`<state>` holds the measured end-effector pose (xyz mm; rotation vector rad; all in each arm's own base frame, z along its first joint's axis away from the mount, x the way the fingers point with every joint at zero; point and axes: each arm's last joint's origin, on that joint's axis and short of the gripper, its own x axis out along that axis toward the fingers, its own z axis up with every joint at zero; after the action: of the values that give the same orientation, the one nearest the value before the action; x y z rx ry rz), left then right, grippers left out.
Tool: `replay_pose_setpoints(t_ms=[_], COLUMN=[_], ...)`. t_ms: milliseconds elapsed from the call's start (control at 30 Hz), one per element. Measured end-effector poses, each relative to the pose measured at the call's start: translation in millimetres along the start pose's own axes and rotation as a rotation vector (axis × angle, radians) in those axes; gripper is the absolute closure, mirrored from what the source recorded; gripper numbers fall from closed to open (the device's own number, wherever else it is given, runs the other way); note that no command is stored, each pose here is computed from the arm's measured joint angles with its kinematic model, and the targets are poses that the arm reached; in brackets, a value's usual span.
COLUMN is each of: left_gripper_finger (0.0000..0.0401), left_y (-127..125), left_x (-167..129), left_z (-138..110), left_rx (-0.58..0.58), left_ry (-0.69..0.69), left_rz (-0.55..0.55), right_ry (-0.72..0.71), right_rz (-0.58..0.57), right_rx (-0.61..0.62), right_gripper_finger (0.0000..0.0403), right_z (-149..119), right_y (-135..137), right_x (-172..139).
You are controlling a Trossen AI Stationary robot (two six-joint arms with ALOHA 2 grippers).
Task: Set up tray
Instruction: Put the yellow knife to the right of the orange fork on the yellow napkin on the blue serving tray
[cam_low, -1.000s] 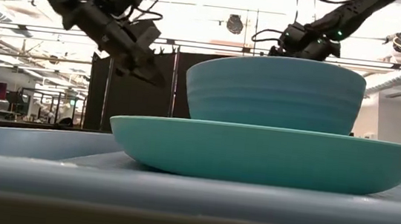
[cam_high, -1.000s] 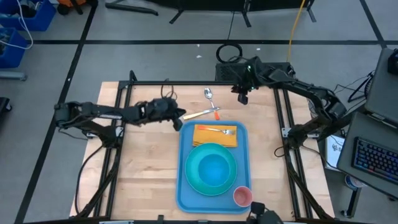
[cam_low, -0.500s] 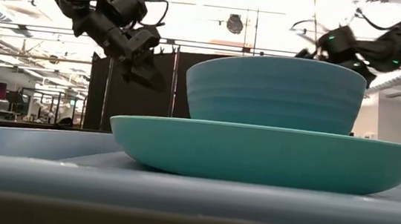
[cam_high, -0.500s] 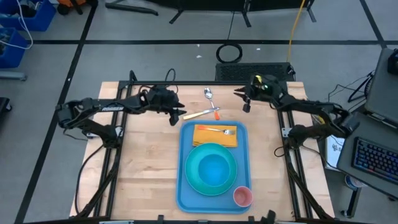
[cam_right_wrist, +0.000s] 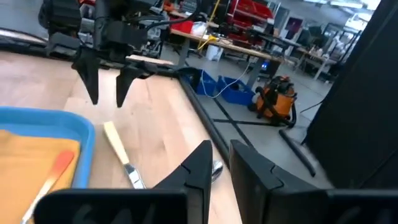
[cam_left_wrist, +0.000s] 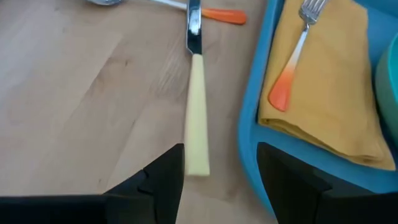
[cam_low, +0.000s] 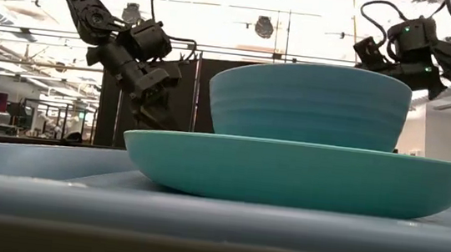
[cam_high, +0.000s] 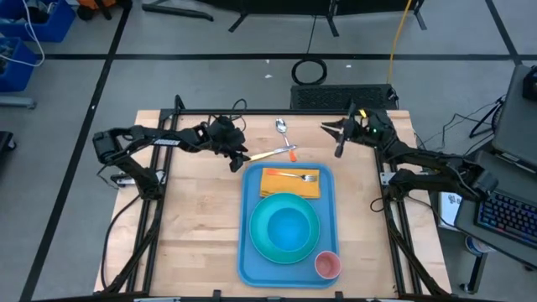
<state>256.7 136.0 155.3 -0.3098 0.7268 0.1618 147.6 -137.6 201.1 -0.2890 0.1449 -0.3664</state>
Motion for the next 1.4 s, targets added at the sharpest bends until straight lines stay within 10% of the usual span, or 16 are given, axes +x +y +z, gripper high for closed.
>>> replay_pose_setpoints(t_ms=[1400], left_gripper_finger=[0.0204], left_y=[13], left_x=[52], left_z=[2], left_rx=[0.177], left_ry=[0.139], left_rz=[-0.004], right_ry=[-0.051], right_rz=[-0.025], right_rx=[-0.028], right_gripper_finger=[0.0358], right_z=[4], right_y=[-2], right_x=[0])
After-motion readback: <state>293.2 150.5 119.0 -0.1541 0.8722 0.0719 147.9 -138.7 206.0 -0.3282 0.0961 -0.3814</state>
